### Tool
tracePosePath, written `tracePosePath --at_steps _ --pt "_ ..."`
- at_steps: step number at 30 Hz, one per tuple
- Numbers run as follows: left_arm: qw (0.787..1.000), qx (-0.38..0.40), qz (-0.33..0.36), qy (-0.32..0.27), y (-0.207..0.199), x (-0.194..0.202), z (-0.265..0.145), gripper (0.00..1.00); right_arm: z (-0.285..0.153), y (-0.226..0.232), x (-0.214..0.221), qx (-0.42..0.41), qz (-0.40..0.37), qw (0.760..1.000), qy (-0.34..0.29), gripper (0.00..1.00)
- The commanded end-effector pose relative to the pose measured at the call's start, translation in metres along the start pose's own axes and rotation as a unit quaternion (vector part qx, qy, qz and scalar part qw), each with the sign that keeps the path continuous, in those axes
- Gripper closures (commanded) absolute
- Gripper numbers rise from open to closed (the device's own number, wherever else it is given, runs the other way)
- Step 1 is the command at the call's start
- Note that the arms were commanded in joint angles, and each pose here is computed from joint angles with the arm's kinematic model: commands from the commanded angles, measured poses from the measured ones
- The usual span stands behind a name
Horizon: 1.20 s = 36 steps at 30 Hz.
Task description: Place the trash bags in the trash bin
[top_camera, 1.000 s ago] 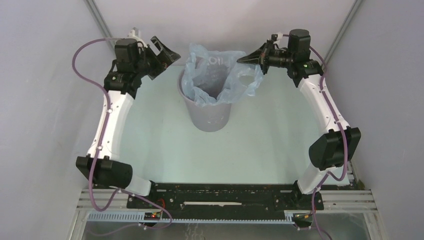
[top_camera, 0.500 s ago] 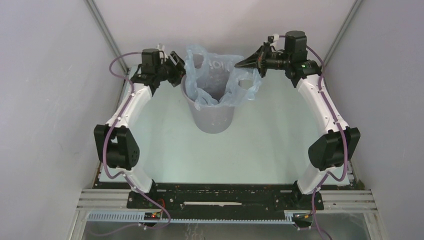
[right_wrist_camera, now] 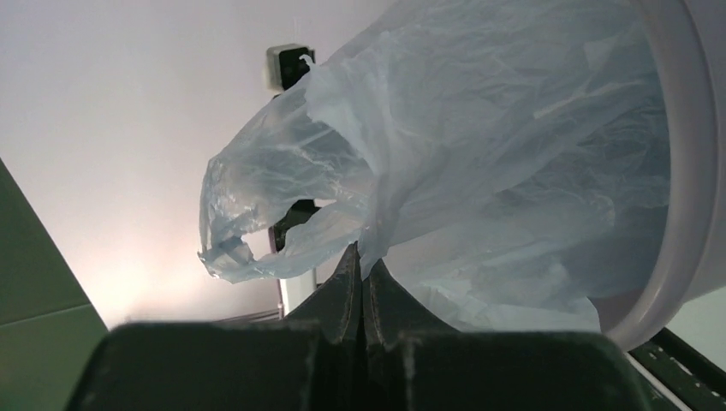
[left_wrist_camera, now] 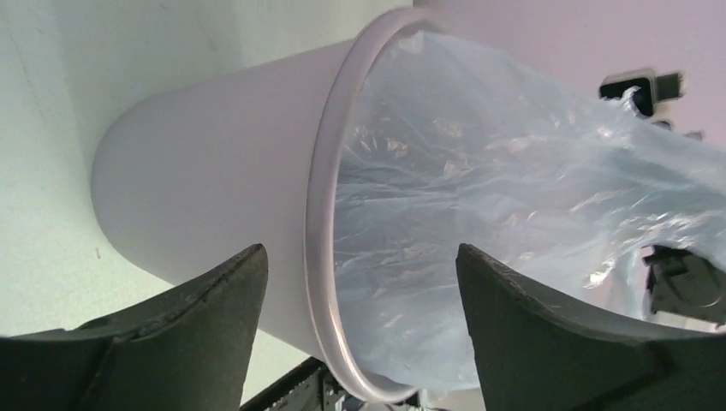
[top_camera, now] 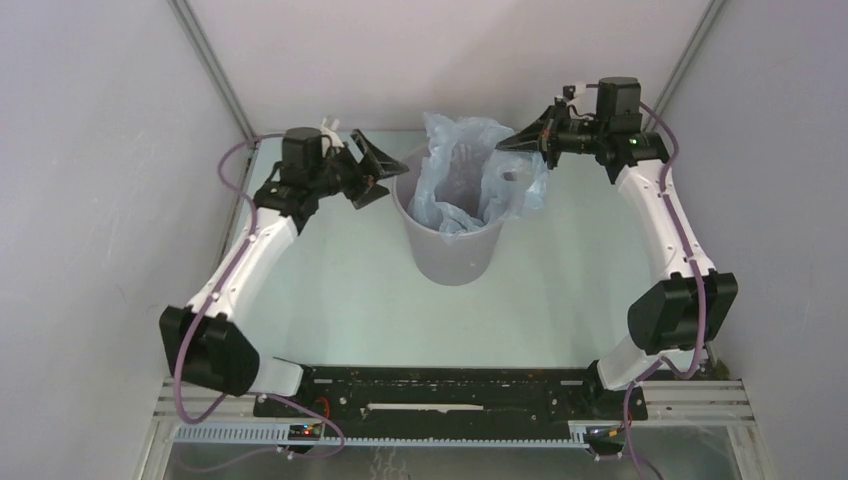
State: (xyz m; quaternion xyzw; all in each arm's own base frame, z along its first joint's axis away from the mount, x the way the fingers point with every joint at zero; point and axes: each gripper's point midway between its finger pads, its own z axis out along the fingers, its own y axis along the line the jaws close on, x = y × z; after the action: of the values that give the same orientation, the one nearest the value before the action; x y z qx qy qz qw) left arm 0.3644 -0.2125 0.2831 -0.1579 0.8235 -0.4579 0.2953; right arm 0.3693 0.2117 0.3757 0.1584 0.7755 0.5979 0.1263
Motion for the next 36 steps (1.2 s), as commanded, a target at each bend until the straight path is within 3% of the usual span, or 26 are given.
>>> tracePosePath --at_steps 1,6,12,15,18,23,31,36 --pt "0.997 0.004 0.023 -0.076 -0.026 -0.033 -0.053 0.11 -0.026 0.017 0.025 -0.015 -0.061 0.998 0.011 1.0" --pt "0.985 0.045 0.089 -0.141 -0.081 -0.056 -0.1 0.05 -0.029 0.018 0.028 -0.015 -0.069 0.997 0.015 1.0" --pt "0.948 0.129 0.214 -0.198 -0.175 -0.037 -0.148 0.0 -0.026 0.024 0.027 -0.017 -0.078 0.997 0.014 1.0" --pt "0.935 0.135 0.239 -0.225 -0.195 -0.029 -0.161 0.0 -0.024 0.025 0.027 -0.019 -0.079 0.997 0.017 1.0" --pt "0.927 0.099 0.266 -0.247 -0.198 -0.024 -0.16 0.0 -0.024 0.024 0.026 -0.019 -0.08 0.996 0.016 1.0" --pt "0.939 -0.009 0.261 -0.224 -0.166 -0.018 -0.138 0.01 -0.024 0.027 0.028 -0.02 -0.084 0.996 0.013 1.0" --pt "0.948 0.024 0.279 -0.153 -0.183 0.005 -0.098 0.0 -0.021 0.025 0.032 -0.011 -0.09 0.996 0.012 1.0" --pt "0.95 -0.004 0.275 -0.148 -0.173 0.004 -0.091 0.21 -0.021 0.026 0.031 -0.005 -0.103 0.995 0.005 1.0"
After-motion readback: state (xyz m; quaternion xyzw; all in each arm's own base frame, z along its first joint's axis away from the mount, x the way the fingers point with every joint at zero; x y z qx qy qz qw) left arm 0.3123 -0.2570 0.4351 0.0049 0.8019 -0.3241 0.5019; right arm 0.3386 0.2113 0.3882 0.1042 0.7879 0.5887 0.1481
